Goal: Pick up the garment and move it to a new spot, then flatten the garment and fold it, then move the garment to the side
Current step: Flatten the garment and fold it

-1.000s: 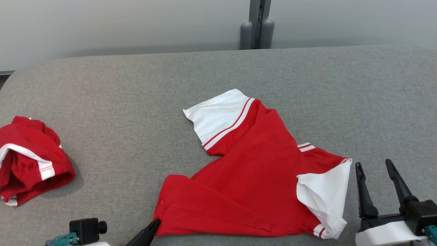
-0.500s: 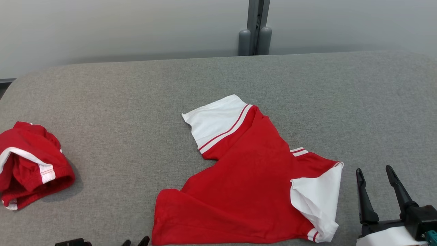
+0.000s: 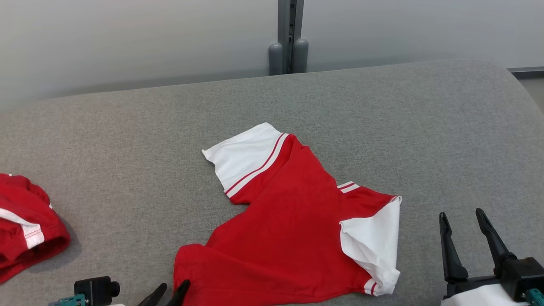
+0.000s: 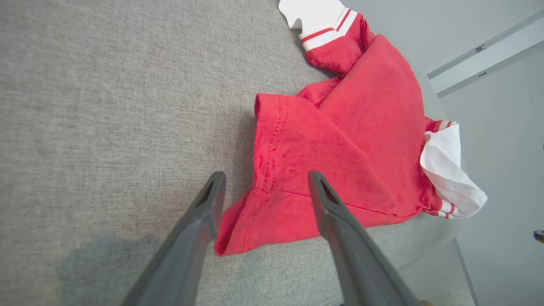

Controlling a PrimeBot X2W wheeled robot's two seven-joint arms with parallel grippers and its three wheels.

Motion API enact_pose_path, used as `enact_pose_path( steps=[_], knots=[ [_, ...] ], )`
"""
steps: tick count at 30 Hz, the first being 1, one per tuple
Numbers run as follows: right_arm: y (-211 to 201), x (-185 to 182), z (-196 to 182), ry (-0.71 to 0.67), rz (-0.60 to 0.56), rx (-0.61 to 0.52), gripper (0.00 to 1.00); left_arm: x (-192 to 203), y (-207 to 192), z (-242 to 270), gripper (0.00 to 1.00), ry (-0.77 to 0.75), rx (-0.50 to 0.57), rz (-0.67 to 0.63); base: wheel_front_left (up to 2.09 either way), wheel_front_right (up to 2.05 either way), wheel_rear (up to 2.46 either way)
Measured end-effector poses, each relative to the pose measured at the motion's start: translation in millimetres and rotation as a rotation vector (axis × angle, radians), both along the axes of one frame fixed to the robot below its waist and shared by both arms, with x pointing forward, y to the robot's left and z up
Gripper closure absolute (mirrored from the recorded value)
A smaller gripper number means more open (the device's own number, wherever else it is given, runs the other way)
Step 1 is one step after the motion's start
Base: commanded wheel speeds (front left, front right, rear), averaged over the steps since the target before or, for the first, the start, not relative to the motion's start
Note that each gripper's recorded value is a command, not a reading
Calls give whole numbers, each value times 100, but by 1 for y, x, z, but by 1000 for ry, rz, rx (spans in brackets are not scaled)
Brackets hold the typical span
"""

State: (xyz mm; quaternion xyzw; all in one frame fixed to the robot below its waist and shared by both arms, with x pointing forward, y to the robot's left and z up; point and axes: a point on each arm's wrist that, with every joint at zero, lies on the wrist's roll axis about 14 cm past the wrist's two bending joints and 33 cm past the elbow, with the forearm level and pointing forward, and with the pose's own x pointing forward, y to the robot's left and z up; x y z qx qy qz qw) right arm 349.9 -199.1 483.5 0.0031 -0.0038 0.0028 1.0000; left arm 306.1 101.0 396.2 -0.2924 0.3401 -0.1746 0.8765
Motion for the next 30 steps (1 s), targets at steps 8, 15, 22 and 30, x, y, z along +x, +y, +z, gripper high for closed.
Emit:
enact_pose_path(
  steps=[8,15,22,30],
  knots=[
    [-7,-6,-3,10,-23,-2,0,2,-2,-6,73,9,-6,-11,0,0,0],
    [-5,-3,-2,7,-15,7,0,2,-12,1,100,0,-74,-18,0,0,0],
    [1,1,-3,8,4,14,0,0,-10,5,100,-5,-98,-10,0,0,0],
    [4,6,-4,9,12,18,0,-22,2,25,100,9,-107,-68,0,0,0]
  ],
)
